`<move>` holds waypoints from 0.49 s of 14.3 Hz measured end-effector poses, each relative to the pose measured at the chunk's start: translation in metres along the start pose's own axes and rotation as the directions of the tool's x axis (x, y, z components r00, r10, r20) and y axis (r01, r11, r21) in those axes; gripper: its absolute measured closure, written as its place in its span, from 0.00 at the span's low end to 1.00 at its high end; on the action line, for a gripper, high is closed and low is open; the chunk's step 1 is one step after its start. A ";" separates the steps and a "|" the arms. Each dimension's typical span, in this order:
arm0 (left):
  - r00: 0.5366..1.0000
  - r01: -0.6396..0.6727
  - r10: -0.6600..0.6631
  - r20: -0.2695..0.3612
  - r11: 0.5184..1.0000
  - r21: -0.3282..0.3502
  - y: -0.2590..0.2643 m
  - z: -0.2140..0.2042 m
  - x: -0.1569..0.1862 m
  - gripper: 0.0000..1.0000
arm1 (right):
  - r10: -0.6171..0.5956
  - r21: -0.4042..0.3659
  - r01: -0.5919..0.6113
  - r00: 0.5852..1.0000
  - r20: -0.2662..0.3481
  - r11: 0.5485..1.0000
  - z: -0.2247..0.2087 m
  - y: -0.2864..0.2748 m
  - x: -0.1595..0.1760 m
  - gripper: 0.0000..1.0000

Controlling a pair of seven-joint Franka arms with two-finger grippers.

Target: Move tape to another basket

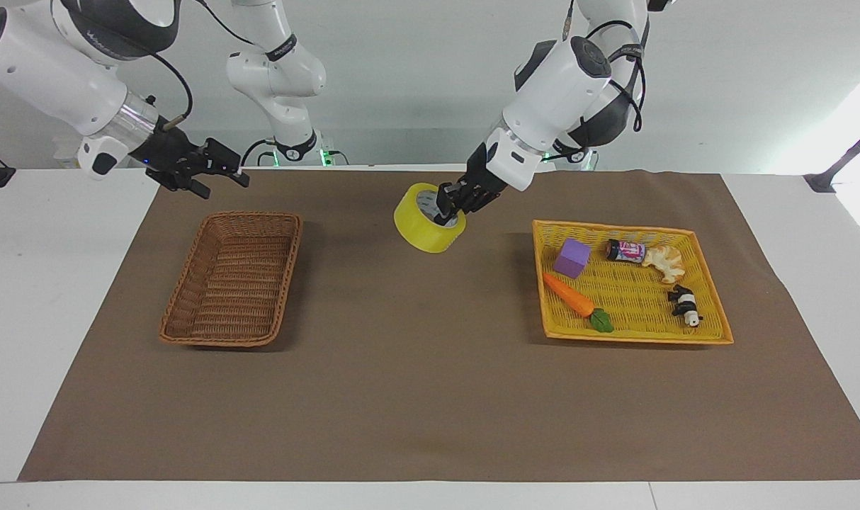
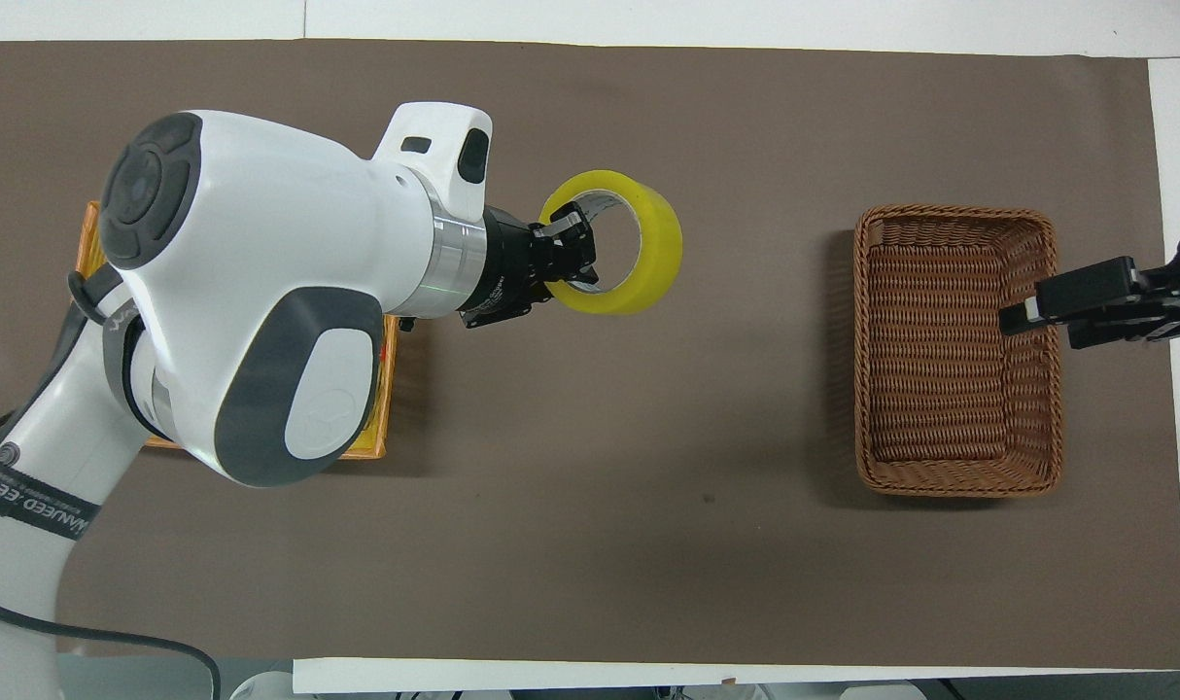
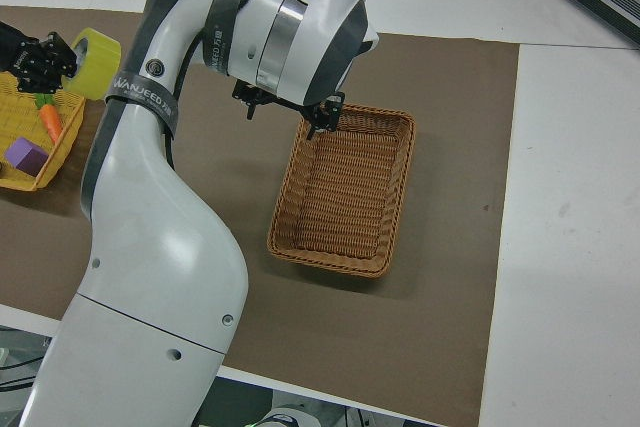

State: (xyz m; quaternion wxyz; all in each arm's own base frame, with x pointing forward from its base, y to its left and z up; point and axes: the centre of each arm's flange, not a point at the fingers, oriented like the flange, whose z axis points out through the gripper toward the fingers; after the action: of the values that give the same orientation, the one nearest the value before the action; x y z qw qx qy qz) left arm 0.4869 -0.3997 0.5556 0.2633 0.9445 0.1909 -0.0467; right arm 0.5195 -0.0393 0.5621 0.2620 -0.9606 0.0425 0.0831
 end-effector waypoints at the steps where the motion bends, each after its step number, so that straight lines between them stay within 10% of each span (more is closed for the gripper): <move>1: 1.000 -0.001 0.001 0.000 1.000 0.000 0.000 0.000 0.000 0.79 | 0.009 0.062 -0.009 1.000 -0.005 0.998 0.006 0.000 0.002 0.00; 7: 1.000 -0.007 0.007 -0.001 1.000 0.006 0.000 0.000 0.000 0.79 | 0.066 0.445 -0.044 0.997 -0.032 0.894 0.027 -0.022 0.015 0.00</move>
State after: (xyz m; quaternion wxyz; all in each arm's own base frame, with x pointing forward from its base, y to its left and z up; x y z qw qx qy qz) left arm 0.4863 -0.3993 0.5558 0.2603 0.9460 0.1877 -0.0461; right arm 0.5328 -0.0075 0.5470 0.4706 -0.8756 0.0936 0.0562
